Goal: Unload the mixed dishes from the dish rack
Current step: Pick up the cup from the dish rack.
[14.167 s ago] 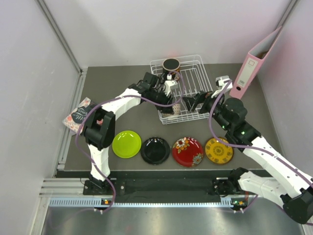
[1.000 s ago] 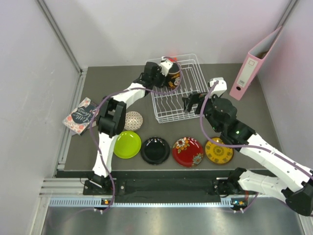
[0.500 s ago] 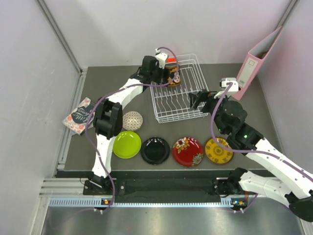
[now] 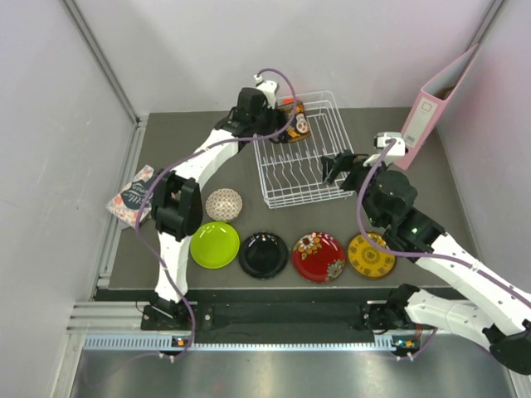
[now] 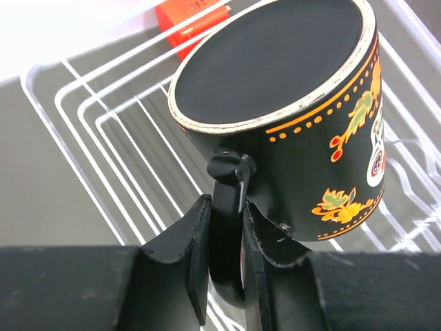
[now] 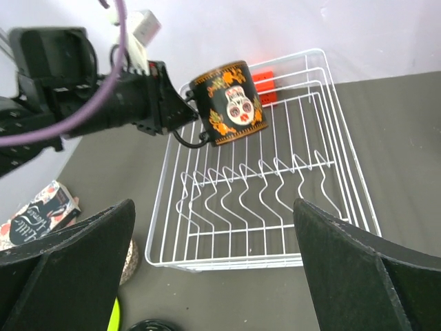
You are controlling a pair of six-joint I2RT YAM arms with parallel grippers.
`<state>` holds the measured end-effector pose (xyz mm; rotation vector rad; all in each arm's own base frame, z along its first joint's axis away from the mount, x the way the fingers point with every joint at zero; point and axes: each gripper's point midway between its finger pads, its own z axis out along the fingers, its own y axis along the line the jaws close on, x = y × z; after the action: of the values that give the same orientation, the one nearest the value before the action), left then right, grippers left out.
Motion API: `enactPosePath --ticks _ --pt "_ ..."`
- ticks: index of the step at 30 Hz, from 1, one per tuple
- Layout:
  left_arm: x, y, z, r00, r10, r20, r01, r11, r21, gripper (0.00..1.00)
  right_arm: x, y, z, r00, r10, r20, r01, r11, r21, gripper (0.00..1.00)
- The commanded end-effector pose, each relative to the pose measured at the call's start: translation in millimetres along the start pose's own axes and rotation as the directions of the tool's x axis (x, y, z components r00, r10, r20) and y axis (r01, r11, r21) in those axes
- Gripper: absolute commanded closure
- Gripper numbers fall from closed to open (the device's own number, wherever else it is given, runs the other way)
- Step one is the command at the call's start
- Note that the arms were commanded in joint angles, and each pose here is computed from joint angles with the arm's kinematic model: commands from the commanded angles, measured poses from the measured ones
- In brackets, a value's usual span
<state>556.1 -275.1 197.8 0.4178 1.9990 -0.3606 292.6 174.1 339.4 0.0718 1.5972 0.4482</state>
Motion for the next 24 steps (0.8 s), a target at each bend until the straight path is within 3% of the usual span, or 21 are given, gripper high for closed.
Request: enactPosePath --ticks 1,4,9,12,15,16,18,19,20,24 --pt "-136.5 -17.4 -65.3 0.915 -0.293 0.279 0.242 0.949 0.203 1.00 -13.3 5.6 5.7 0.998 0.044 0.033 -0.045 0.999 0.008 0.03" --pt "-134.1 -24.8 -67.4 0.878 -0.439 0.191 0.363 0.871 0.331 1.00 -12.3 5.2 6.4 0.998 0.055 0.031 -0.055 0.998 0.010 0.03" --pt "-133.7 -34.5 -72.4 0.821 -0.567 0.061 0.475 0.739 0.478 1.00 -12.3 -5.0 6.8 0.998 0.033 0.047 -0.035 0.999 0.039 0.03" --pt "-129.0 -41.7 -78.4 0.771 -0.634 -0.057 0.545 0.611 0.574 1.00 -16.1 -10.7 7.3 0.997 0.009 0.074 -0.013 0.999 0.050 0.03" --pt "-134.9 -48.8 -91.2 0.723 -0.672 -0.163 0.582 0.464 0.668 1.00 -16.3 -12.4 10.1 0.995 0.011 0.097 -0.014 0.999 0.033 0.04" --pt "-141.9 -54.3 -100.8 0.683 -0.700 -0.210 0.596 0.367 0.714 1.00 -15.0 -12.2 11.5 0.995 0.015 0.098 -0.017 1.000 0.025 0.03" --pt "-130.8 -58.9 -105.7 0.651 -0.698 -0.299 0.616 0.256 0.745 1.00 -12.9 -16.5 17.7 0.994 0.021 0.105 -0.024 0.999 0.029 0.03" --pt "-133.3 -61.2 -112.5 0.599 -0.714 -0.362 0.653 0.174 0.737 1.00 -10.4 -17.4 20.3 0.995 0.023 0.099 -0.026 0.999 0.026 0.03" --pt "-138.4 -63.5 -122.4 0.623 -0.707 -0.334 0.602 0.161 0.782 1.00 -11.1 -21.9 23.3 0.995 0.026 0.101 -0.029 0.999 0.035 0.03" --pt "-130.4 -67.9 -135.7 0.612 -0.710 -0.350 0.603 0.132 0.787 1.00 -13.6 -26.9 33.1 0.992 0.057 0.113 -0.059 0.998 0.013 0.03"
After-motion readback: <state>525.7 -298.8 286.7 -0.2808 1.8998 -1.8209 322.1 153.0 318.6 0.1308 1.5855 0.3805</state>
